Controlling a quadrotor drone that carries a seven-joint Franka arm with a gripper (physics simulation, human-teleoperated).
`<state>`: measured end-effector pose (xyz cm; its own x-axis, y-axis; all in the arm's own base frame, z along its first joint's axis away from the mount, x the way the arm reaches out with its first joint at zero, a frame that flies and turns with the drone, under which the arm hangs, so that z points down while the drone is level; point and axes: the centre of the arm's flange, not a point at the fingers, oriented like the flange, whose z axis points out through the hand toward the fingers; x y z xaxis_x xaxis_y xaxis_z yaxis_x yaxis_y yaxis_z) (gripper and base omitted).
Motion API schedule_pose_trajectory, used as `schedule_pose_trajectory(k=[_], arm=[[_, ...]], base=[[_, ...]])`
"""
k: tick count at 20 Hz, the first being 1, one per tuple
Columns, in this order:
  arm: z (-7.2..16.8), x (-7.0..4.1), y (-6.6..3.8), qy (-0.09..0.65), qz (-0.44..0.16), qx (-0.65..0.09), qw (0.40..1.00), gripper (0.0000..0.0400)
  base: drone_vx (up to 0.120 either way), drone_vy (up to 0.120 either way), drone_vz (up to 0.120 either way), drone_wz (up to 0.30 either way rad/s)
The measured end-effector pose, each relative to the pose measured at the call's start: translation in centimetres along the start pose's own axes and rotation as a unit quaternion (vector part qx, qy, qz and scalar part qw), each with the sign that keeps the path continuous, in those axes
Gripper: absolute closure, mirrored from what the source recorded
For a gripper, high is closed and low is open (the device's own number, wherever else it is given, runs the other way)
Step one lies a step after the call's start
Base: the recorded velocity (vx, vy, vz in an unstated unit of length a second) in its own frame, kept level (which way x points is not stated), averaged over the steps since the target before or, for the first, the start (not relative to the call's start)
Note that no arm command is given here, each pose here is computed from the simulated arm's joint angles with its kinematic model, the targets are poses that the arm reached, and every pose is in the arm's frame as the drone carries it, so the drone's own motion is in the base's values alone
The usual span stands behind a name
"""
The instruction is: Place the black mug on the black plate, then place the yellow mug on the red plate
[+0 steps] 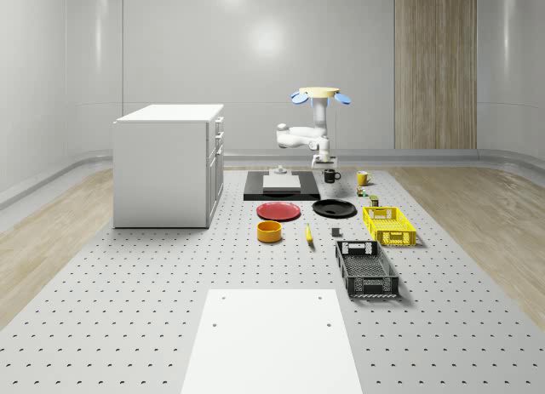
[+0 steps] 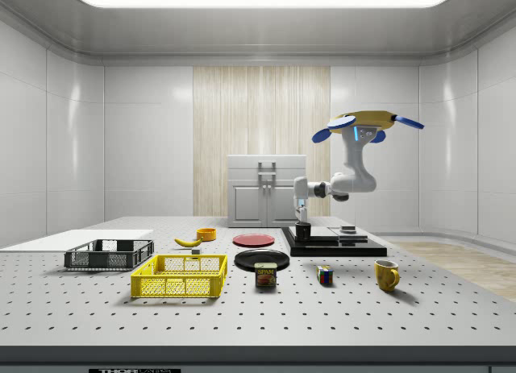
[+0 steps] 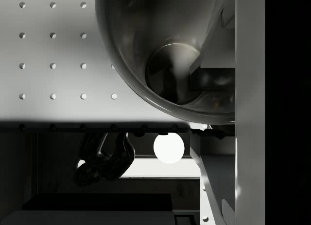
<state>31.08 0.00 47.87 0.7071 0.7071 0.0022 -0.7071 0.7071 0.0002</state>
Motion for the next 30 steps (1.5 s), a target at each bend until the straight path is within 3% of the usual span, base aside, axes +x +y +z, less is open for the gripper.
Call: schedule_pose_trajectory(k=[30], arm=[[0.00,0.00,0.00,0.000,0.000,0.000,1.000,0.0290]], base=[[0.120,-0.009,0.000,0.000]])
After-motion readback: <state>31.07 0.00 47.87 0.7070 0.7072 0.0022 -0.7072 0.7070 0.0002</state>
